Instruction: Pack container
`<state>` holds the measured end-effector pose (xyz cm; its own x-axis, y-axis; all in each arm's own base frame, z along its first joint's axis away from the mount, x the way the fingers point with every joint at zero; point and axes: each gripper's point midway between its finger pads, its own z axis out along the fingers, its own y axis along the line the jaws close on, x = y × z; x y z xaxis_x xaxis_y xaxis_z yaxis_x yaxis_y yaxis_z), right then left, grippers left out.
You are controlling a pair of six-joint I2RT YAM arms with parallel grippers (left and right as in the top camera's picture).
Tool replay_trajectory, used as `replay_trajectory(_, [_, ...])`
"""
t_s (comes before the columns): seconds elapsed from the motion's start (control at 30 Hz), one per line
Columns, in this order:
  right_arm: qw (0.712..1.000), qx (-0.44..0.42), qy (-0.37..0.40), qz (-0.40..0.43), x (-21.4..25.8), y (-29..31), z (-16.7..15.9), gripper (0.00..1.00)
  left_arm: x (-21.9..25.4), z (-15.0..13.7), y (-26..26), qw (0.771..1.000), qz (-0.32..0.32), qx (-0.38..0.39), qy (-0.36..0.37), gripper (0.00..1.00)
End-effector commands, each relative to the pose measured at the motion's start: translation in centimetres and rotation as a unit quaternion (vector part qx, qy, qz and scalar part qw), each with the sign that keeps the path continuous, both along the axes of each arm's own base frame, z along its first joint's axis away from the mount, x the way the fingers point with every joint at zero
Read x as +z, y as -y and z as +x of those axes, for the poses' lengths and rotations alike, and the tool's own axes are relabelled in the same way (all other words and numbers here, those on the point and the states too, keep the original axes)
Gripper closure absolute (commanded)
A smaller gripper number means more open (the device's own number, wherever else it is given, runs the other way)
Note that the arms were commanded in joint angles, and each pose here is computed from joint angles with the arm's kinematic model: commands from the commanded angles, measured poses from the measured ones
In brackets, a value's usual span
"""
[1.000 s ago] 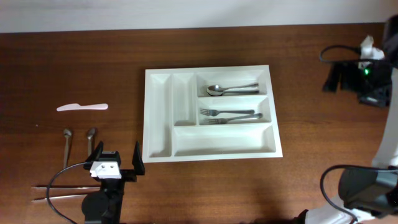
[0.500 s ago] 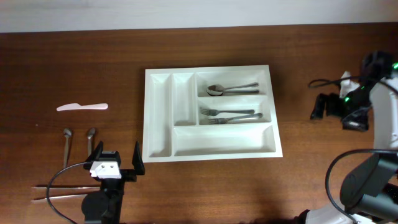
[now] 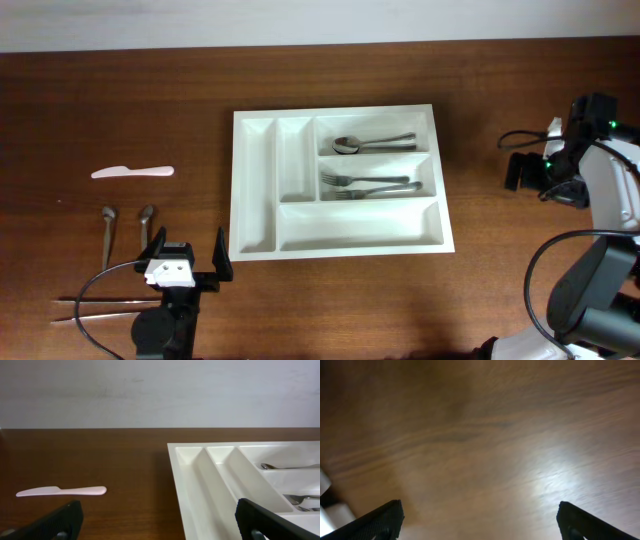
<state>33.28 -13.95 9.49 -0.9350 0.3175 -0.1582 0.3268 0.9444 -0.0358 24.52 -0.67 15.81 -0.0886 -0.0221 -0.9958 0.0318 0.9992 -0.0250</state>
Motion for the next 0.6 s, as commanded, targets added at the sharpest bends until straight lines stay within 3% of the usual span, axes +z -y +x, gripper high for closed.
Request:
replay_trajectory(0.0, [0.999, -0.014, 0.000, -0.043, 0.6, 1.6, -0.2, 0.01, -0.1, 0.0, -0.2, 1.000, -0.004, 0.004, 0.001, 0.01])
replay_trajectory(0.37, [0.994, -0.098, -0.007, -0.057, 0.9, 6.6, -3.0, 0.01, -0.1, 0.0, -0.2, 1.000, -0.004, 0.004, 0.001, 0.01])
replay_trajectory(0.57, [0.989, -0.145, 0.015, -0.006, 0.7, 7.9, -4.1, 0.01, -0.1, 0.0, -0.2, 1.000, -0.004, 0.004, 0.001, 0.01])
